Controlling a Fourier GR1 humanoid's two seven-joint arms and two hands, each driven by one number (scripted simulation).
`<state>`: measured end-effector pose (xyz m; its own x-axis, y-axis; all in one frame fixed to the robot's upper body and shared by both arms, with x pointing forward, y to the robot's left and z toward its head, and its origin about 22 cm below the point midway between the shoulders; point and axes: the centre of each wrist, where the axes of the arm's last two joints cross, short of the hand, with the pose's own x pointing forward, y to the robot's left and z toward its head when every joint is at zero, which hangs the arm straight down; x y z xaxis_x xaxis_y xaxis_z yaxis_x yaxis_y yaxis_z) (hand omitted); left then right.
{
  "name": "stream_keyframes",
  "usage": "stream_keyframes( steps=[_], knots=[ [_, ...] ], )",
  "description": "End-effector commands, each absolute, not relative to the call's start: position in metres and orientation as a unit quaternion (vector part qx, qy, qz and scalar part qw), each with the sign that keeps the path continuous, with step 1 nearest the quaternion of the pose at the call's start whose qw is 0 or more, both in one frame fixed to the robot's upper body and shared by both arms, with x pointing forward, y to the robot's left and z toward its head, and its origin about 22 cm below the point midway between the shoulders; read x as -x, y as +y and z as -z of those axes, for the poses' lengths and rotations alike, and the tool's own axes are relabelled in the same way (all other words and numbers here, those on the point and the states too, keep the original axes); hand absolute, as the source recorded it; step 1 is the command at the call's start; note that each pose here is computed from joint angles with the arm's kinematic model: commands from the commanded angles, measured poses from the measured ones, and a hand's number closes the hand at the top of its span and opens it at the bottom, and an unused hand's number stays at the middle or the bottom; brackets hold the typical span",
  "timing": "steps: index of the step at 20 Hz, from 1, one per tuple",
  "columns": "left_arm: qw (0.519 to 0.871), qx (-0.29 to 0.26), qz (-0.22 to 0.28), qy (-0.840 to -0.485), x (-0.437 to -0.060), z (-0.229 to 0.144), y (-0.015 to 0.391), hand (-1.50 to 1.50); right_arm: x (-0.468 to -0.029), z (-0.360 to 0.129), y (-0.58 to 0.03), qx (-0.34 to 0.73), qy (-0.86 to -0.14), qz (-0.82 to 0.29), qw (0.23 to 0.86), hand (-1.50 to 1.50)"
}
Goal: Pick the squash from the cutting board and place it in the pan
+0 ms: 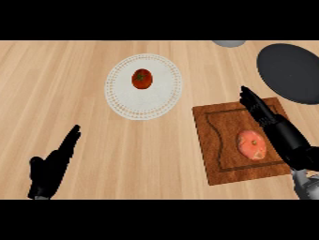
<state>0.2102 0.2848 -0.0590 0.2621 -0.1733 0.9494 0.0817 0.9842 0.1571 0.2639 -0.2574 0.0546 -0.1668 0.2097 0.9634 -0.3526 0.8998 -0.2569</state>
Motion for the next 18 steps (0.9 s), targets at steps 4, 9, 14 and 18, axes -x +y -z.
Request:
stream_keyframes(
  steps=[4,9,14,18],
  knots=[
    [0.701,-0.072,0.067,-0.707,-0.263,-0.007,0.285,0.00,-0.273,-0.052,-0.265,-0.248,-0.679,-0.342,0.601,1.50],
    [0.675,-0.073,0.026,-0.734,-0.286,-0.037,0.273,0.00,-0.295,-0.066,-0.325,-0.221,-0.744,-0.370,0.510,-1.50],
    [0.678,-0.087,0.027,-0.730,-0.292,-0.050,0.287,0.00,-0.298,-0.095,-0.413,-0.136,-0.808,-0.353,0.452,-1.50],
    [0.682,-0.086,0.032,-0.726,-0.294,-0.047,0.271,0.00,-0.306,-0.154,-0.450,-0.104,-0.789,-0.426,0.431,-1.50]
  ],
)
